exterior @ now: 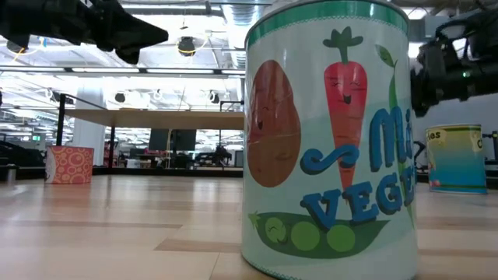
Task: Pick and place cans onto a shelf
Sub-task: Put the canned cherries on the shelf
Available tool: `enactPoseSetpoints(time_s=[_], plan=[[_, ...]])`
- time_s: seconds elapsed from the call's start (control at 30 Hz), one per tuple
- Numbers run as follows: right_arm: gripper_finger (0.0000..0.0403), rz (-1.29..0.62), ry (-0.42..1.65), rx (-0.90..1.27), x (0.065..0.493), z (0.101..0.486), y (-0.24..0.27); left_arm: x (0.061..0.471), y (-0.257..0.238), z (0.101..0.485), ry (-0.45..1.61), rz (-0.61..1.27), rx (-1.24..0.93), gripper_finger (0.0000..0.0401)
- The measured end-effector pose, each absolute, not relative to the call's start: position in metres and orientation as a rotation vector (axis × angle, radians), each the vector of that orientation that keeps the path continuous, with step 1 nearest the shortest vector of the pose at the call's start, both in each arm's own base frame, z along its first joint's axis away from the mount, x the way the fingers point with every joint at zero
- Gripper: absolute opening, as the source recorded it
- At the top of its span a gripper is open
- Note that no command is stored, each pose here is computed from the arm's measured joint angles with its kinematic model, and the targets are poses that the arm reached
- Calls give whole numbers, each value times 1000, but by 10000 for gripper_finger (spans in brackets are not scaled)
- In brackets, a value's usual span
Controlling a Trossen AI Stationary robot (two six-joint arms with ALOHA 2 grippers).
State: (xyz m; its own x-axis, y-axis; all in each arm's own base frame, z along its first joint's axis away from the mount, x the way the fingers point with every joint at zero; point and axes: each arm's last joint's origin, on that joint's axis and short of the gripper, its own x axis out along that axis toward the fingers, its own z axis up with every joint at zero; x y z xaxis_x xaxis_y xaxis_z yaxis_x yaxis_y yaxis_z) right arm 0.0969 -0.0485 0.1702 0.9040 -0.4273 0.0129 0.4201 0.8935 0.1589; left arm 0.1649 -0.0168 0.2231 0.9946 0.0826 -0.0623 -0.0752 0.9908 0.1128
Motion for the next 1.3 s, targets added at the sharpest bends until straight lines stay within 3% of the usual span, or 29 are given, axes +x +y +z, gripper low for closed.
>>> enactPoseSetpoints(time_s=[0.2, 0.43, 0.9, 1.1, 1.3], plan=[[11, -226, -74, 192, 99, 194, -36, 172, -18, 220, 76, 79, 121, 2], [10, -363, 194, 201, 105, 216, -22, 176, -18, 215, 100, 98, 119, 2], [14, -295, 563, 217, 124, 235, 30, 177, -18, 215, 94, 100, 101, 2], [56, -268, 720, 258, 121, 245, 51, 177, -18, 215, 93, 104, 100, 2], [117, -387, 896, 243, 117, 241, 61, 177, -18, 215, 93, 105, 83, 2]])
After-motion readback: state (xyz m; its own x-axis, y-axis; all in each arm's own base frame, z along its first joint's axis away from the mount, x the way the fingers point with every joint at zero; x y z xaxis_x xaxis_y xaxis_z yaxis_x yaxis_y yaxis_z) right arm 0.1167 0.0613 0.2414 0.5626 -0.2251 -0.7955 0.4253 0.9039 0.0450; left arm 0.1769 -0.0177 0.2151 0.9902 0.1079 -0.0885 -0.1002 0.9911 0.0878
